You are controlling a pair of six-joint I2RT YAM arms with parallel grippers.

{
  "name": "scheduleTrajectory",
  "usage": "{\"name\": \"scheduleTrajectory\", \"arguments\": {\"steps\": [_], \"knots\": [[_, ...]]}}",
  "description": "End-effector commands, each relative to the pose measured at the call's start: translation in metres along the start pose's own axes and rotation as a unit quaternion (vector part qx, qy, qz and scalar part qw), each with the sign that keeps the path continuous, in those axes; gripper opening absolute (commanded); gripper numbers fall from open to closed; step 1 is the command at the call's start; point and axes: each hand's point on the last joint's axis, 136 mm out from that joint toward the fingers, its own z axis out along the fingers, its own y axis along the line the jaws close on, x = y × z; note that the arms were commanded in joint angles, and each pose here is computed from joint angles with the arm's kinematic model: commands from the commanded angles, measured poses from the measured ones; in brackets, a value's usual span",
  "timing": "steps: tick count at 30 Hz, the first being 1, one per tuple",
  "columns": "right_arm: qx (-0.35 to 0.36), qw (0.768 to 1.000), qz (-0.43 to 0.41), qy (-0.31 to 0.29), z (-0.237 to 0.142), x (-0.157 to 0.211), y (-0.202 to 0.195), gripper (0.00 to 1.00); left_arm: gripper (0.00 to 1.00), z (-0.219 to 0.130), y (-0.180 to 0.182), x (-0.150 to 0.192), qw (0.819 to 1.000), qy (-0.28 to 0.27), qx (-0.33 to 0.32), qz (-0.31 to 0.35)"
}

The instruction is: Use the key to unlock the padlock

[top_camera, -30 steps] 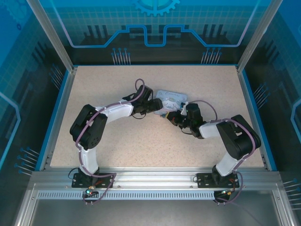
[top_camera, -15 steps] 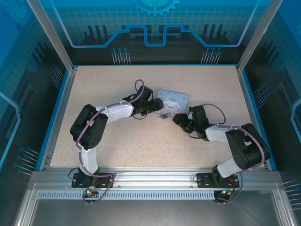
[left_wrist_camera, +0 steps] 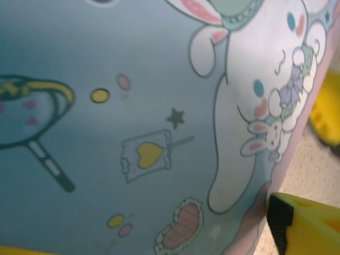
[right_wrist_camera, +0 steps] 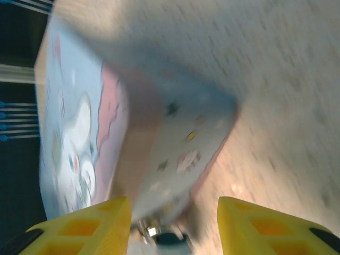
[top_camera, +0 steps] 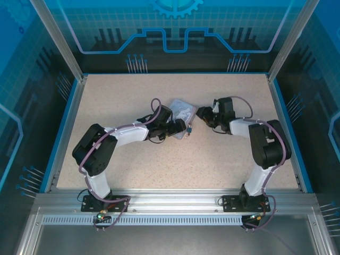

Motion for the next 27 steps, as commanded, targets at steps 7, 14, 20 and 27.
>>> {"name": "scheduleTrajectory", "arguments": {"steps": [7, 14, 20, 27], "knots": [[-0.026, 0.998, -0.042, 0.039, -0.017, 0.037, -0.011, 0.54, 0.91, -0.035, -0.013, -0.023, 1.0, 0.0, -0.011, 0.012], [-0.036, 0.991, -0.091, 0.089, -0.008, 0.076, -0.018, 0.56, 0.92, -0.029, -0.019, -0.036, 1.0, 0.004, -0.014, 0.02], [-0.027, 0.982, -0.14, 0.122, 0.003, 0.091, -0.016, 0.55, 0.92, -0.018, -0.012, -0.034, 1.0, 0.012, -0.024, 0.014], [-0.007, 0.978, -0.154, 0.14, 0.018, 0.102, -0.026, 0.54, 0.92, -0.016, -0.013, -0.036, 1.0, 0.011, -0.023, 0.009]]}}
